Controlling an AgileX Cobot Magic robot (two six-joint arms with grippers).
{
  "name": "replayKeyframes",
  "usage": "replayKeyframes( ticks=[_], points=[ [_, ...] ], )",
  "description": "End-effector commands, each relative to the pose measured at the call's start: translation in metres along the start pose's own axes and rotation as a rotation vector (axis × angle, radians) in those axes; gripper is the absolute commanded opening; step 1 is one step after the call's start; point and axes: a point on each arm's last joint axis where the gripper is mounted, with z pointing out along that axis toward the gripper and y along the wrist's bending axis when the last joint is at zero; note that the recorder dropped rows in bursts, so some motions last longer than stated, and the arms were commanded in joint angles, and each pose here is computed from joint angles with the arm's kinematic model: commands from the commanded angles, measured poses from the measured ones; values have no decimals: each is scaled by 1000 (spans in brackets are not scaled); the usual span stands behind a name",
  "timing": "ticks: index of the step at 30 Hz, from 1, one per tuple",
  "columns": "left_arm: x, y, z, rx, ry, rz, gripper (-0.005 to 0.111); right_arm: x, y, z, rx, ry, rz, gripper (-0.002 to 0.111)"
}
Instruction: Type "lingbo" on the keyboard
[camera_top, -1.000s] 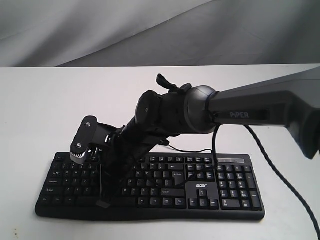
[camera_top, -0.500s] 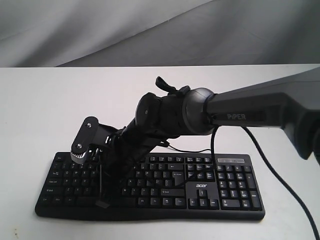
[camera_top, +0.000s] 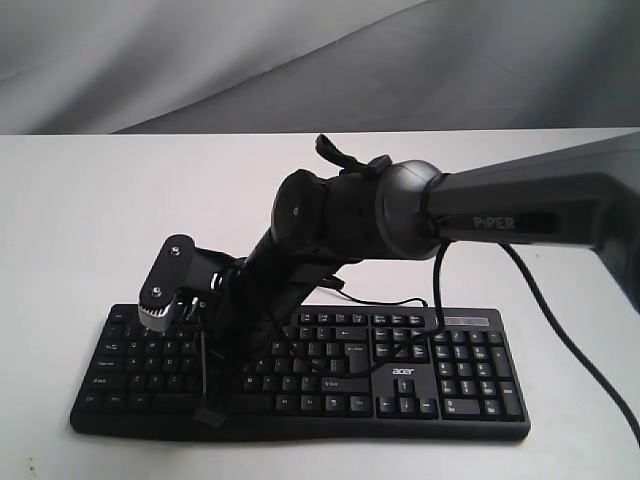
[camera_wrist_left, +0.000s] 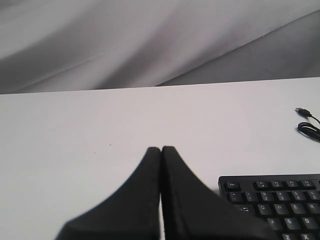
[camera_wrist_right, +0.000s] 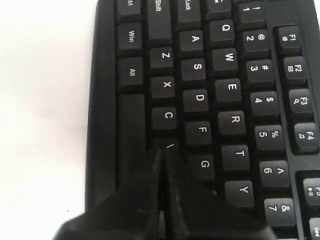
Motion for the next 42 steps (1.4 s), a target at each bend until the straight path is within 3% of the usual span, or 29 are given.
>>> replayKeyframes(
  ticks=[1,42],
  points=[
    [1,0,0,0,-4,-6,1,1,1,2,4,6,-4,0],
    [1,0,0,0,-4,-6,1,5,-2,11,10,20,3,0]
  ],
)
